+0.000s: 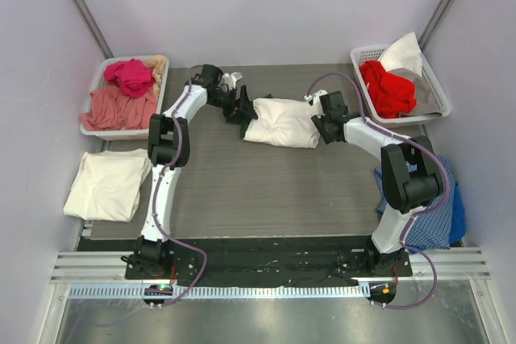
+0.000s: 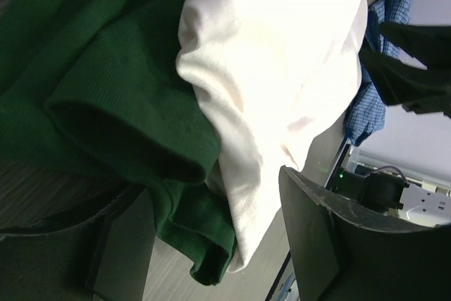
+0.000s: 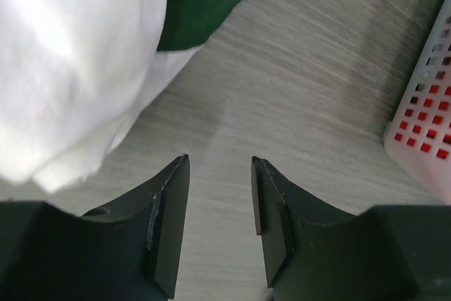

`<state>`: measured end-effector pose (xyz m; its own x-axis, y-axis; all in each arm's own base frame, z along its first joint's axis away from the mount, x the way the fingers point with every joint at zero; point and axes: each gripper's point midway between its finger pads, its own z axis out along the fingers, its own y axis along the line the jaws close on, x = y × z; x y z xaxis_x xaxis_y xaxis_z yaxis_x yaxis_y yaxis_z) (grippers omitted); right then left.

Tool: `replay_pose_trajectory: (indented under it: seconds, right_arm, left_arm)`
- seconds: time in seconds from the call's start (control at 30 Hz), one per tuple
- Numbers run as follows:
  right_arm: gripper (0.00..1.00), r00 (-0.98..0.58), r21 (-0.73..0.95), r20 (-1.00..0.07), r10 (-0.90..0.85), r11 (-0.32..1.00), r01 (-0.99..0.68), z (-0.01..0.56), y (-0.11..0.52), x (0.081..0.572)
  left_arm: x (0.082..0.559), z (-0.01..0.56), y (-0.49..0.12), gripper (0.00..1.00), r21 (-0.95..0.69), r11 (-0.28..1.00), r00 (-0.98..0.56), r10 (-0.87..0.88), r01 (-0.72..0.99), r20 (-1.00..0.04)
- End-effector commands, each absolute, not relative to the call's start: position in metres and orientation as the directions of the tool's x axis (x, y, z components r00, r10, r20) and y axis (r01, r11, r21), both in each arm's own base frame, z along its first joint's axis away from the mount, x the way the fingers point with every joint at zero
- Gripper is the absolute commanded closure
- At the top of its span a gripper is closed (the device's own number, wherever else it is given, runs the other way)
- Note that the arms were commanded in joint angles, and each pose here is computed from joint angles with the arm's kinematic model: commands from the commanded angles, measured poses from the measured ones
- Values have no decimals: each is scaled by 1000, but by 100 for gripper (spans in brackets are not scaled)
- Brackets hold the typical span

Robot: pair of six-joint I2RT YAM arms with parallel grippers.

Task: Fold and stack the t-shirts
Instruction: Put the neatly folded tshirt into the corner of the board with the left arm

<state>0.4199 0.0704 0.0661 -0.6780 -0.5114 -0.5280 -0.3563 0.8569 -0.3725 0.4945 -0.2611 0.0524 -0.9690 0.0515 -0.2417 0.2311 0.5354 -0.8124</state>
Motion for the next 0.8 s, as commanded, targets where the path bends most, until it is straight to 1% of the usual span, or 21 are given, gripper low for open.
replay_pose_trajectory:
  seconds: [0.0,0.27,0.53,0.77]
  right_arm:
    - [53,-634,-420,-583,-509,856,-301,87,65,464]
    - [53,-641,-433,-560,-525,845,-315,67,67,499]
    - [53,-659,-378,-553,-509,859,-346,47,78,501]
    - [53,-655,-333,-575,-490,872,-360,49,88,500]
  left_arm:
    - [495,33,-270,29,-793,566,-970,62,227,-233]
    - [489,21,-274,29,-784,578,-972,78,225,-221]
    - [482,12,-285,29,-759,603,-968,110,247,-227]
    - [466,0,-311,29,-751,601,-962,166,274,-218]
